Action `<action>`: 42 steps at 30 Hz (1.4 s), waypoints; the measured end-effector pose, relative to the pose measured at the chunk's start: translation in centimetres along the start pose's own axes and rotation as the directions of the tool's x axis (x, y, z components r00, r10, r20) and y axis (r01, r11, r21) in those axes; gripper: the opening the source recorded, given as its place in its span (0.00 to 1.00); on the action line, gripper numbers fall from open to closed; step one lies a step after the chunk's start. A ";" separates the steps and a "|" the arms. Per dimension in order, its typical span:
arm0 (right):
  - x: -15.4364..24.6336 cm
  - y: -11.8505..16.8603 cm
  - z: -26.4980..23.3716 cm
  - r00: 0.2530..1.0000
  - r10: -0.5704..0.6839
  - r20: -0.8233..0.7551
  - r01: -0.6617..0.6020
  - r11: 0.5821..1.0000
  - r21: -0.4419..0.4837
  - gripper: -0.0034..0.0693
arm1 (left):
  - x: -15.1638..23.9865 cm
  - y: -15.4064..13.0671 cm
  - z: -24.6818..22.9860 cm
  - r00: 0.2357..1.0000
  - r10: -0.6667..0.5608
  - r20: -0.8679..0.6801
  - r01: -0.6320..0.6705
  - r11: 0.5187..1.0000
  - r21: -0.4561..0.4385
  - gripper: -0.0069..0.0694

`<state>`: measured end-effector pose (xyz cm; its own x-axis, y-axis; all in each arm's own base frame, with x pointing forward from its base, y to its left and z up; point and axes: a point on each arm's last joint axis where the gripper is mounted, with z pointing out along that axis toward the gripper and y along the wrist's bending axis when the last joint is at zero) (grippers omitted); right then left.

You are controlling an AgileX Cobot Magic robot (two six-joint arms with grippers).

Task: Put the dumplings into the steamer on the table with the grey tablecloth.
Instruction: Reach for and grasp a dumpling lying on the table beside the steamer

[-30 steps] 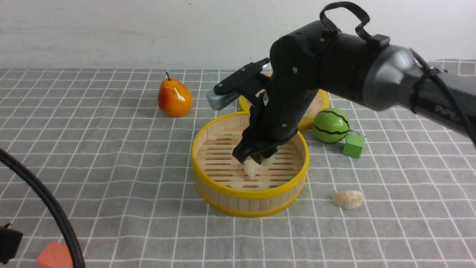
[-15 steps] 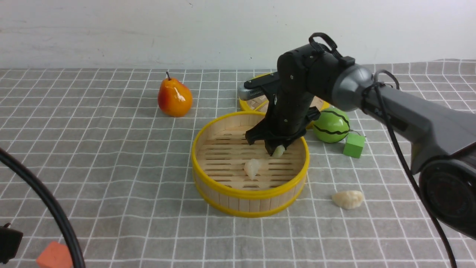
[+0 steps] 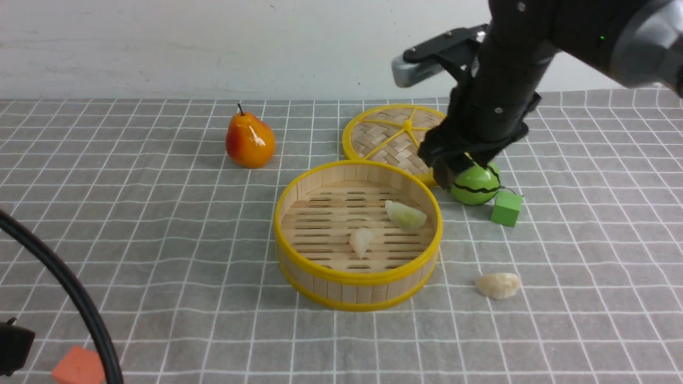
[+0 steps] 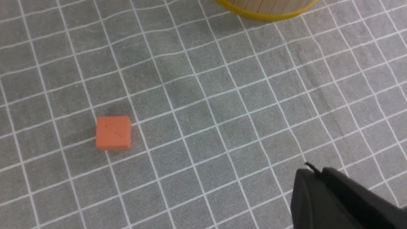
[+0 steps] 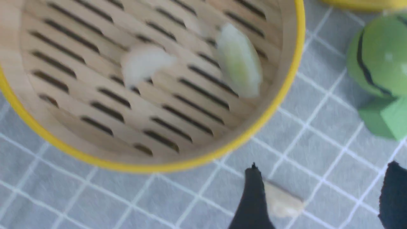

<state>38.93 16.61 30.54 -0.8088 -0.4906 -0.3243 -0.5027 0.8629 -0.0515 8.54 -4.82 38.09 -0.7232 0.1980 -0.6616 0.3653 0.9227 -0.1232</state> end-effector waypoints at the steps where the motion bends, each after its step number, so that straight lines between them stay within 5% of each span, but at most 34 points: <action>1: 1.0 -0.3 0.8 0.999 -0.020 -0.045 0.020 1.000 0.000 0.73 | 0.0 0.0 0.0 1.000 0.000 0.000 0.000 1.000 0.000 0.12; 6: 4.9 -0.3 5.6 0.964 -0.145 -0.222 0.137 0.989 -0.051 0.73 | 0.0 0.0 0.0 1.000 0.000 0.004 0.000 1.000 0.001 0.13; 14: 5.7 -0.4 11.0 0.917 -0.361 -0.169 0.358 0.932 -0.050 0.73 | 0.0 -0.1 0.0 1.000 -0.005 0.002 0.005 1.000 0.014 0.14; 25: 6.1 -1.0 12.5 0.881 -0.411 -0.233 0.419 0.908 -0.019 0.71 | 0.1 -0.6 0.0 1.000 -0.024 -0.008 0.024 0.998 0.062 0.15; 33: 6.2 -1.0 12.5 0.877 -0.414 -0.245 0.422 0.906 -0.024 0.36 | 0.1 -0.6 0.0 1.000 -0.025 -0.008 0.026 0.998 0.065 0.16; 42: 3.4 0.3 8.2 0.901 -0.394 -0.181 0.400 0.917 -0.004 0.36 | 0.1 -0.6 0.0 1.000 -0.021 -0.016 0.022 0.998 0.064 0.17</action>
<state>38.48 16.19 21.71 -0.5860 -0.8040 -0.1008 -0.7855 0.5942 -0.1729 8.22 -5.33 38.09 -0.7398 0.1842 -0.6471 0.3863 0.9037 -0.1844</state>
